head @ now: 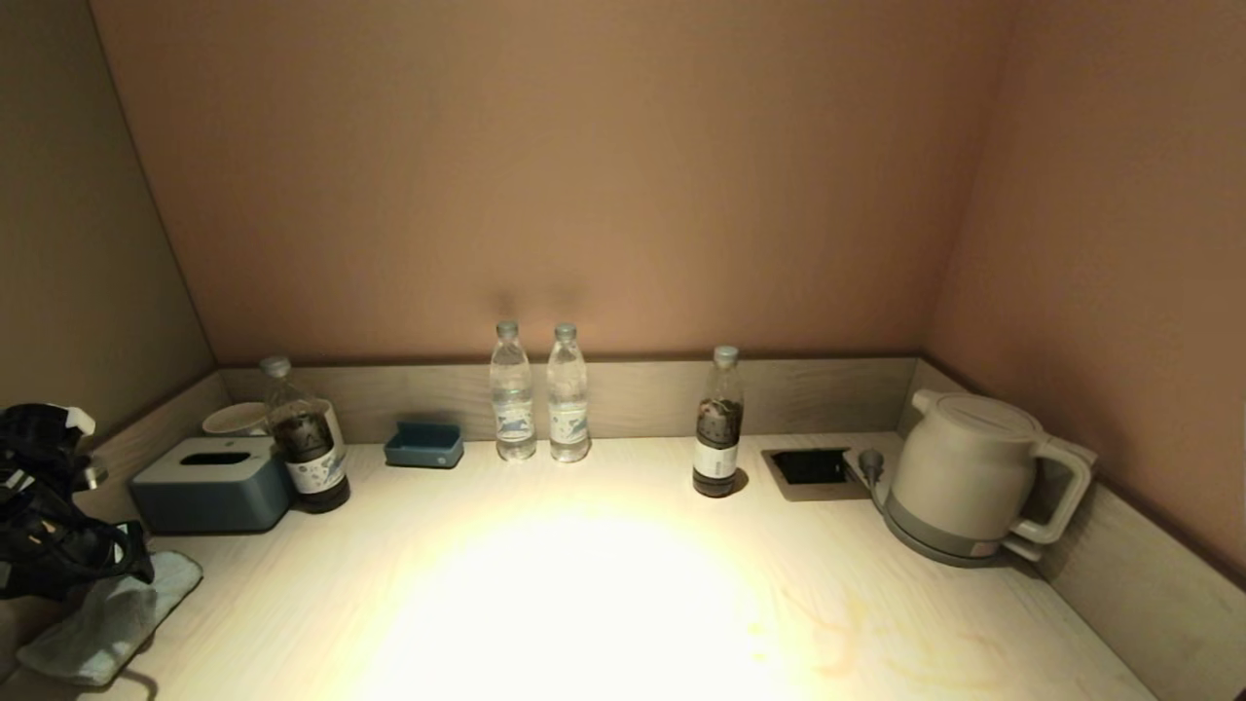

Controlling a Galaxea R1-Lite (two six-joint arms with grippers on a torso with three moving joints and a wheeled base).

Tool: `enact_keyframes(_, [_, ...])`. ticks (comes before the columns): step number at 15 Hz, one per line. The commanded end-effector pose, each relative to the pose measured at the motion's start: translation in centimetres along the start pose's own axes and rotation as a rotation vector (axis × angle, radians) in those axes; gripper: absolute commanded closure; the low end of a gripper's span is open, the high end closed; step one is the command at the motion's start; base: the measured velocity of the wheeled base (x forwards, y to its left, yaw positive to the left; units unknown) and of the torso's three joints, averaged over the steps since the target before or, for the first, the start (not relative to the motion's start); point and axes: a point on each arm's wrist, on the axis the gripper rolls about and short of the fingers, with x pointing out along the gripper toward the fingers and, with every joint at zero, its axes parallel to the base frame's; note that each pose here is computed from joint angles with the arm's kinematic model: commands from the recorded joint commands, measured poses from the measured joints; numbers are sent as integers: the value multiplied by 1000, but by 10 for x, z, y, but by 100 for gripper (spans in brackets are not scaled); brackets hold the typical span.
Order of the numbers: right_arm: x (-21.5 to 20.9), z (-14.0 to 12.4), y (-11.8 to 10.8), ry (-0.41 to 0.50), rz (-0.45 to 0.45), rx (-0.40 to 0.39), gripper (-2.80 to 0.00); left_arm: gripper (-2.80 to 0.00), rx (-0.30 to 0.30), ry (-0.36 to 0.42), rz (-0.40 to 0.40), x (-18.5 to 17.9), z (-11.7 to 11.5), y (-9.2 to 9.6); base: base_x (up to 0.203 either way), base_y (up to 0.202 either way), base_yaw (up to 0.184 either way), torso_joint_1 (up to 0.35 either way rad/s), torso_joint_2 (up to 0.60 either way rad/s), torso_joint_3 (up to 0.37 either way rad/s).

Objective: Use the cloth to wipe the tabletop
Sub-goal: Pick up the tablecloth

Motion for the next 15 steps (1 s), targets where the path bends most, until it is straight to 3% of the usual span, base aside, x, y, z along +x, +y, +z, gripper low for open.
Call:
enact_keyframes(1, [0, 0, 0, -1, 1, -1, 0, -280, 4, 47, 4, 21, -3, -1, 0, 0, 0, 0, 0, 0])
enact_keyframes(8, [0, 0, 0, 1, 1, -1, 0, -280, 3, 61, -25, 35, -5, -4, 0, 0, 0, 0, 0, 0])
enact_keyframes(9, [0, 0, 0, 1, 1, 1, 0, 0, 2, 68, -26, 37, -6, -4, 0, 0, 0, 0, 0, 0])
enact_keyframes(15, [0, 0, 0, 1, 1, 1, 0, 0, -6, 57, -29, 34, -9, -4, 0, 0, 0, 0, 0, 0])
